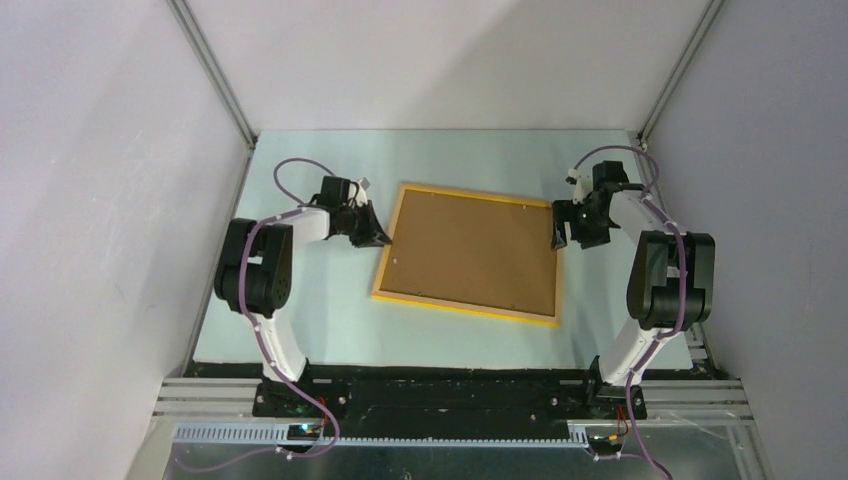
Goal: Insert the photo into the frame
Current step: Adjust the photo frame at the center of the board, then install the photo frame at the center of the board.
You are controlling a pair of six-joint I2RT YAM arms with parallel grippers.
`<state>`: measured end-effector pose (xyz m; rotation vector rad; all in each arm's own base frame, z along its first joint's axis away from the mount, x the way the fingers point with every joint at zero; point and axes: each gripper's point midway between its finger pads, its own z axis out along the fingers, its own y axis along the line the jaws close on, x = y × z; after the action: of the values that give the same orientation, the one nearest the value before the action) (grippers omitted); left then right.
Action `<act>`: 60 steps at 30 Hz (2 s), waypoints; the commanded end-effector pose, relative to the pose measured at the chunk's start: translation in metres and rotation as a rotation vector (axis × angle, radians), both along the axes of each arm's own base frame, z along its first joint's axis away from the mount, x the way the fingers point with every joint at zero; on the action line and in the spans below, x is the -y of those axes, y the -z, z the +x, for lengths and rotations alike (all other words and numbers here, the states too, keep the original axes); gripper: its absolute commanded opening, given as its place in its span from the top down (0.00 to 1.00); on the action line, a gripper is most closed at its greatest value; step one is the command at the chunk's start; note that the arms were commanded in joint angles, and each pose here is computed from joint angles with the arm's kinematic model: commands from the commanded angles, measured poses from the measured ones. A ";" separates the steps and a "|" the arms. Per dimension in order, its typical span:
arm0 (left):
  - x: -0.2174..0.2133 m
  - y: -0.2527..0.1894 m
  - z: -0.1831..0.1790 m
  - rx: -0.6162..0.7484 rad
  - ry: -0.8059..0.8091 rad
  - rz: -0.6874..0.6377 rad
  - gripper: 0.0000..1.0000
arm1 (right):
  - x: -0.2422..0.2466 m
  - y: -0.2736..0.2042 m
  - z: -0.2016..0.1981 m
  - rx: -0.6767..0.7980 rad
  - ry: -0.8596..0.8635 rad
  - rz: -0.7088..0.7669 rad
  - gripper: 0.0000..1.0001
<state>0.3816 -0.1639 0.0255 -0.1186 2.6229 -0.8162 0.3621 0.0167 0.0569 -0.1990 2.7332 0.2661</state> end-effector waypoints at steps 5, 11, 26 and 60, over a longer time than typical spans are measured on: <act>0.007 0.021 -0.052 -0.155 0.010 -0.089 1.00 | -0.012 0.011 0.001 -0.029 0.046 0.100 0.30; 0.014 0.016 -0.058 -0.148 0.070 -0.136 1.00 | -0.006 0.026 0.005 -0.048 0.043 0.079 0.46; 0.012 0.004 -0.056 -0.060 0.130 -0.090 0.69 | 0.006 0.028 0.030 -0.025 0.039 0.046 0.59; 0.009 0.006 -0.032 0.001 0.141 0.037 0.41 | 0.011 0.037 0.070 -0.016 0.173 0.055 0.53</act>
<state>0.3445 -0.1817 0.0284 0.0431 2.6505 -0.9151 0.4261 0.0092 0.0240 0.0513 2.7390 0.3268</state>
